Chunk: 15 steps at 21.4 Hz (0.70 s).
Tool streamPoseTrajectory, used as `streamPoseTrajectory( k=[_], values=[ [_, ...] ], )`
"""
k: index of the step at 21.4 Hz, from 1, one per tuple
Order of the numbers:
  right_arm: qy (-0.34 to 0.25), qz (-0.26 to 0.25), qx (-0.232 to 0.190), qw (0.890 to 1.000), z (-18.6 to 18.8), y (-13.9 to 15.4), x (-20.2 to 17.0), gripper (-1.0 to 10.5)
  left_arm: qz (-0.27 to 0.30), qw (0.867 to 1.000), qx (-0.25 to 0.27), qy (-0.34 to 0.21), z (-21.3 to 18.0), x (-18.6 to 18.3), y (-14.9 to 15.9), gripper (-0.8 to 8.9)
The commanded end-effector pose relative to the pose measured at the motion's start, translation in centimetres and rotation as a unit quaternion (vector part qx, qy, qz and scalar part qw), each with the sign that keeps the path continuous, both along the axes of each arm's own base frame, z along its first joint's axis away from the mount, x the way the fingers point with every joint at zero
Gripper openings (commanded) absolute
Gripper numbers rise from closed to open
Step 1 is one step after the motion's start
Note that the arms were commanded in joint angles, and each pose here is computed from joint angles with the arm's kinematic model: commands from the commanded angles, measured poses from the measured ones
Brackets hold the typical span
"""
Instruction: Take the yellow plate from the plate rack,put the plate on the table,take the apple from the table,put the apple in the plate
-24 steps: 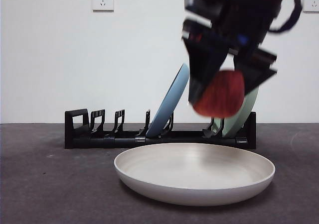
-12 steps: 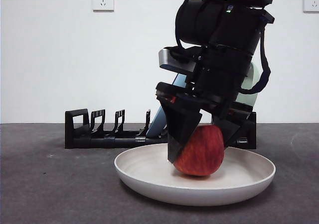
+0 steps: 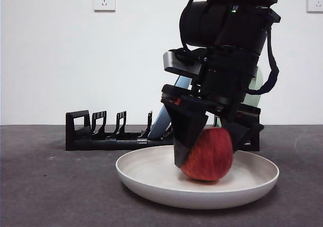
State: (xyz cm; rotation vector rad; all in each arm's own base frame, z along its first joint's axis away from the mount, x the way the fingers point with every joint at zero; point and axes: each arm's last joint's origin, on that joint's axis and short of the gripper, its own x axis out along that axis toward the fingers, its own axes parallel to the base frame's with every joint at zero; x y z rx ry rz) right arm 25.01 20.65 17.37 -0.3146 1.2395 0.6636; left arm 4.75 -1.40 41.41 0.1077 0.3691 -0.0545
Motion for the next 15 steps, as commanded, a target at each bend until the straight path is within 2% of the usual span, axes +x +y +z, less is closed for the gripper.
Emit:
streamPoseTrajectory(
  k=[1, 3, 8, 15],
  values=[
    [0.01, -0.002, -0.005, 1.0, -0.4, 0.0, -0.2, 4.9, 0.002, 1.0, -0.004, -0.002, 0.0, 0.0, 0.0, 2.83],
    [0.01, -0.002, -0.005, 1.0, -0.4, 0.0, -0.2, 5.5, 0.002, 1.0, -0.004, -0.002, 0.0, 0.0, 0.0, 2.83],
    [0.009, -0.002, -0.004, 1.0, -0.4, 0.0, -0.1, 5.4, 0.001, 1.0, -0.005, -0.001, 0.0, 0.0, 0.0, 2.83],
    [-0.017, -0.002, 0.017, 1.0, 1.6, -0.1, -0.2, 5.4, -0.047, 0.998, -0.037, 0.013, 0.0, 0.4, -0.6, 2.83]
  ],
)
